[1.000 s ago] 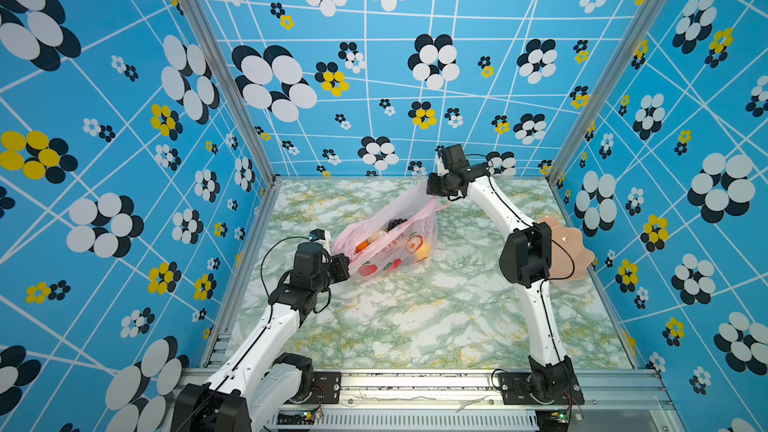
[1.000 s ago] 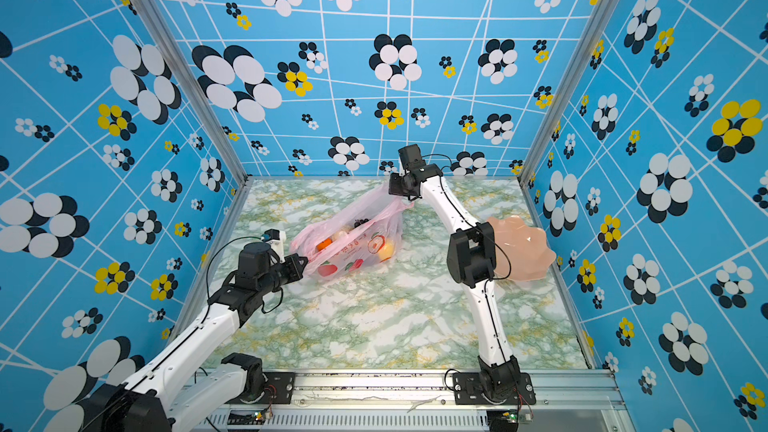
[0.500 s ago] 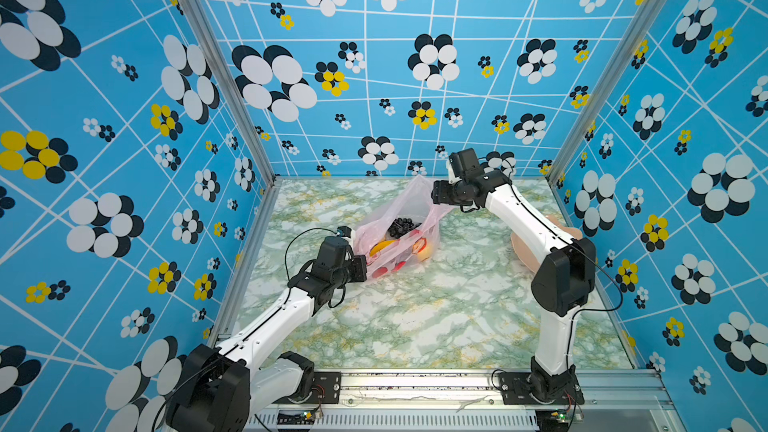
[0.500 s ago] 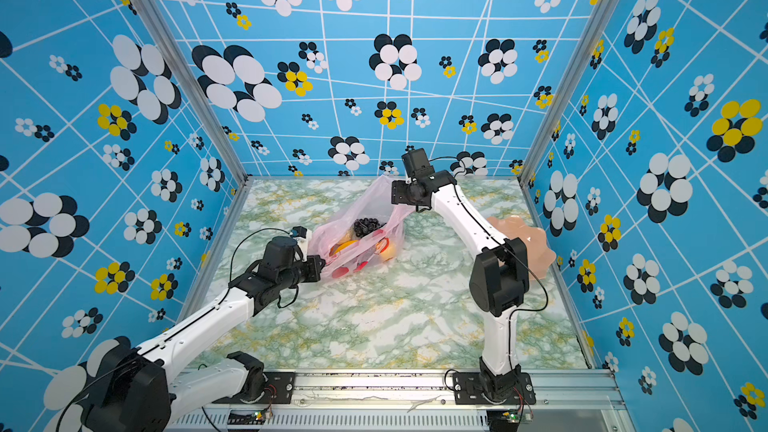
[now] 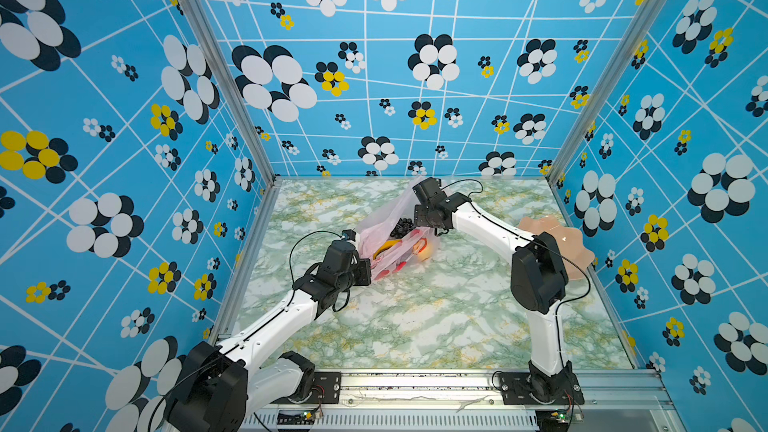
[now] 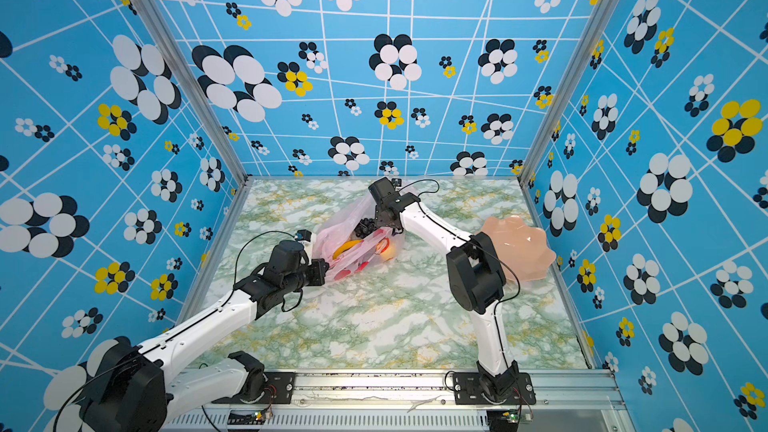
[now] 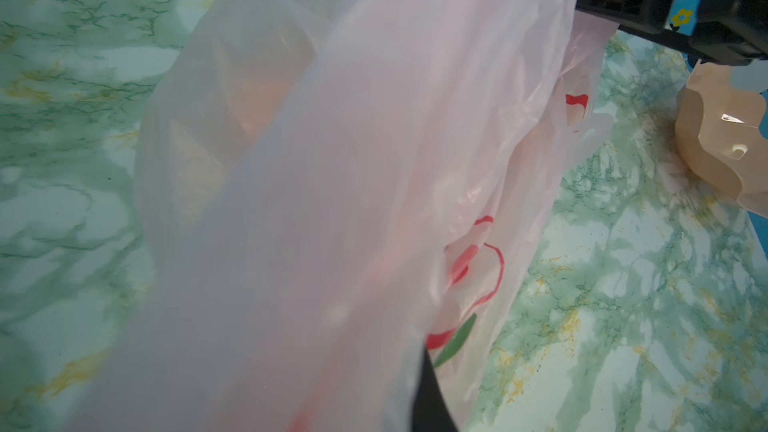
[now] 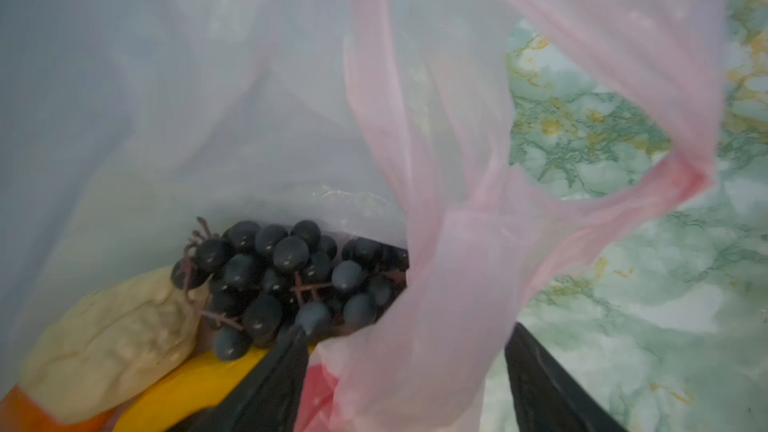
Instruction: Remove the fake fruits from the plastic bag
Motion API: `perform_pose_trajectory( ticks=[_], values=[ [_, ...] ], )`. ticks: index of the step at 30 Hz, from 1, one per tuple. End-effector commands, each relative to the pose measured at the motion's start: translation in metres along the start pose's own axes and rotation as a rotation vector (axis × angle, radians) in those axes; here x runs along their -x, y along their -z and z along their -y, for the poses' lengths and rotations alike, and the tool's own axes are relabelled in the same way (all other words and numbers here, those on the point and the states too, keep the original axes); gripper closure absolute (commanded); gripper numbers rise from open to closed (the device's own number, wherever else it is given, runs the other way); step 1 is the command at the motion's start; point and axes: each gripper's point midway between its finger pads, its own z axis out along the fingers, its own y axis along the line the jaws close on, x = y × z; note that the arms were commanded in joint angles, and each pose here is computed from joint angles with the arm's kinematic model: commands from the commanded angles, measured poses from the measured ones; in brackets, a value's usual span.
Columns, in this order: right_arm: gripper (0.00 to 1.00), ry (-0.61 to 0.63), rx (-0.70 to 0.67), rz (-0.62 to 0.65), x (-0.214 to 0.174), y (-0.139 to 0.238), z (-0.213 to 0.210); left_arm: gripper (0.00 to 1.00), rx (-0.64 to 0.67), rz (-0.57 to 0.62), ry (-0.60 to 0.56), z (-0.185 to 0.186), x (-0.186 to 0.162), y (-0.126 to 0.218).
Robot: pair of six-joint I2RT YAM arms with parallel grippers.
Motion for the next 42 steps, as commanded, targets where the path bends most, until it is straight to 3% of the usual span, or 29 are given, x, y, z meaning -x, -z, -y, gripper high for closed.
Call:
perform_pose_trajectory(
  ticks=[1,3,6,12,16,19,25,31,33,37,39,42],
  values=[
    [0.24,-0.046,-0.096,0.029,0.015,-0.011,0.010,1.00,0.012,0.015,0.013,-0.003,-0.002,0.003],
    [0.38,-0.040,-0.119,0.036,0.018,-0.016,0.015,1.00,0.046,0.018,0.021,-0.009,-0.001,0.004],
    [0.75,-0.026,-0.086,0.052,0.020,-0.003,0.017,1.00,0.164,0.000,0.042,-0.030,-0.005,0.008],
    [1.00,-0.078,0.295,0.113,0.009,0.054,-0.001,1.00,0.165,0.013,0.151,-0.049,-0.004,0.011],
    [1.00,-0.165,0.542,0.105,-0.017,0.054,0.003,1.00,0.124,0.045,0.305,-0.072,-0.007,0.013],
    [1.00,-0.219,0.591,0.060,-0.053,0.033,0.020,1.00,0.099,0.047,0.386,-0.087,-0.017,0.014],
    [1.00,-0.309,0.472,-0.060,-0.118,-0.011,0.052,1.00,0.089,-0.023,0.403,-0.089,-0.039,0.009],
    [1.00,-0.303,0.415,-0.028,-0.116,-0.010,0.064,1.00,0.166,-0.031,0.399,-0.097,-0.043,0.019],
    [1.00,-0.275,0.427,-0.024,-0.109,-0.007,0.059,0.88,0.171,-0.040,0.381,-0.093,-0.040,0.023],
    [1.00,-0.222,0.405,-0.014,-0.092,-0.008,0.055,0.48,0.241,0.000,0.268,-0.079,-0.016,0.042],
    [1.00,-0.189,0.372,-0.010,-0.084,-0.009,0.057,0.37,0.299,0.030,0.162,-0.068,-0.001,0.052],
    [1.00,-0.144,0.362,0.004,-0.070,-0.007,0.053,0.28,0.398,0.028,-0.016,-0.053,0.020,0.061]
  ],
)
